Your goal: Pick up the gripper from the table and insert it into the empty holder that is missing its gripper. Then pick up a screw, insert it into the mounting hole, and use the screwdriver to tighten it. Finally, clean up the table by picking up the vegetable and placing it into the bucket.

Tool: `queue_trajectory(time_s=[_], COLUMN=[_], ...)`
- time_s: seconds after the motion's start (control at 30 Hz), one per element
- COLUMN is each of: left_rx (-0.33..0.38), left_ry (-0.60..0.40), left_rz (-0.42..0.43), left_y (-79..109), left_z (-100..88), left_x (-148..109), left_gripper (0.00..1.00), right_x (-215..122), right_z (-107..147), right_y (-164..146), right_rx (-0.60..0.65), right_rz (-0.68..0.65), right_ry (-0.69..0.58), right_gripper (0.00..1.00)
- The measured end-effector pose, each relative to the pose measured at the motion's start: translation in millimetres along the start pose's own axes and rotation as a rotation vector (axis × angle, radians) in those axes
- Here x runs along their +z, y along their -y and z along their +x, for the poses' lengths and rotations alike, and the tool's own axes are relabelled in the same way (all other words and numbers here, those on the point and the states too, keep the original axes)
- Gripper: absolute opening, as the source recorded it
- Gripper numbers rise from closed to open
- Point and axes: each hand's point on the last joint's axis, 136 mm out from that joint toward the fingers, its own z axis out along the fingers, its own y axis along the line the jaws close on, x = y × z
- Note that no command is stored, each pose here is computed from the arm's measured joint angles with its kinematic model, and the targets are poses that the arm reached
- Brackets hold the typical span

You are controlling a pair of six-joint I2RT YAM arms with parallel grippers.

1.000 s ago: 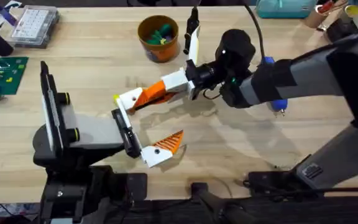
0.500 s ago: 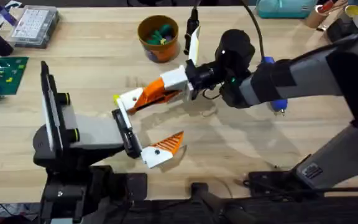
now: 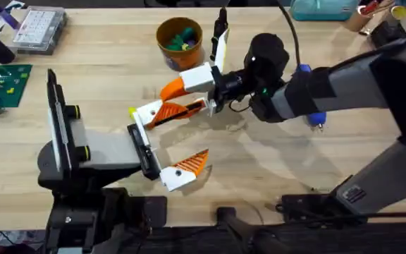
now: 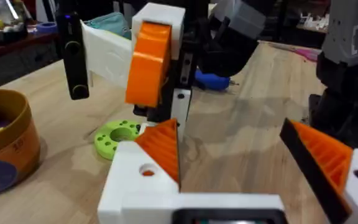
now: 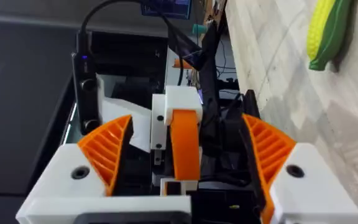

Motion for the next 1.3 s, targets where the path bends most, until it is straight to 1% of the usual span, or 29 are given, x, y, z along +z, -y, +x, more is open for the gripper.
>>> queue_trajectory(time_s=[0.07, 0.17, 0.23, 0.33, 0.57, 0.63, 0.7, 0.8, 0.87, 0.97, 1.17, 1.3], left_rx=[0.000, 0.000, 0.000, 0.000, 0.000, 0.000, 0.000, 0.000, 0.000, 0.000, 0.000, 0.000], left_ry=[0.000, 0.000, 0.000, 0.000, 0.000, 0.000, 0.000, 0.000, 0.000, 0.000, 0.000, 0.000], left_rz=[0.000, 0.000, 0.000, 0.000, 0.000, 0.001, 0.001, 0.002, 0.003, 0.004, 0.006, 0.008], left_y=[0.0, 0.0, 0.0, 0.0, 0.1, 0.1, 0.1, 0.4, 0.6, 0.7, 1.1, 1.3], left_z=[0.0, 0.0, 0.0, 0.0, 0.0, 0.0, 0.0, 0.0, 0.0, 0.0, 0.0, 0.0], left_x=[0.0, 0.0, 0.0, 0.0, 0.0, 0.0, 0.0, 0.0, 0.0, 0.0, 0.0, 0.0], left_gripper=[0.987, 0.987, 0.987, 0.987, 0.987, 0.987, 0.986, 0.986, 0.986, 0.987, 0.987, 0.987], right_x=[-1.0, -5.0, -13.0, -30.8, -81.2, -97.4, -112.3, -131.4, -142.2, -155.7, -190.5, -211.7], right_z=[-0.8, -3.3, -7.6, -16.4, -33.5, -35.3, -35.5, -30.7, -25.0, -16.3, -2.0, 4.1], right_y=[1.0, 8.2, 14.0, 12.3, -28.8, -32.6, -29.8, -16.0, -8.1, -8.1, -38.3, -53.5], right_rx=[0.007, 0.063, 0.117, 0.141, 0.011, 0.014, 0.033, 0.098, 0.123, 0.112, -0.016, -0.124], right_rz=[0.002, 0.020, 0.040, 0.060, 0.089, 0.120, 0.166, 0.279, 0.385, 0.564, 0.925, 1.136], right_ry=[0.003, 0.013, 0.035, 0.083, 0.217, 0.265, 0.317, 0.389, 0.420, 0.425, 0.360, 0.311], right_gripper=[0.995, 0.997, 0.997, 0.996, 0.996, 0.997, 0.997, 0.996, 0.997, 0.997, 0.998, 0.998])
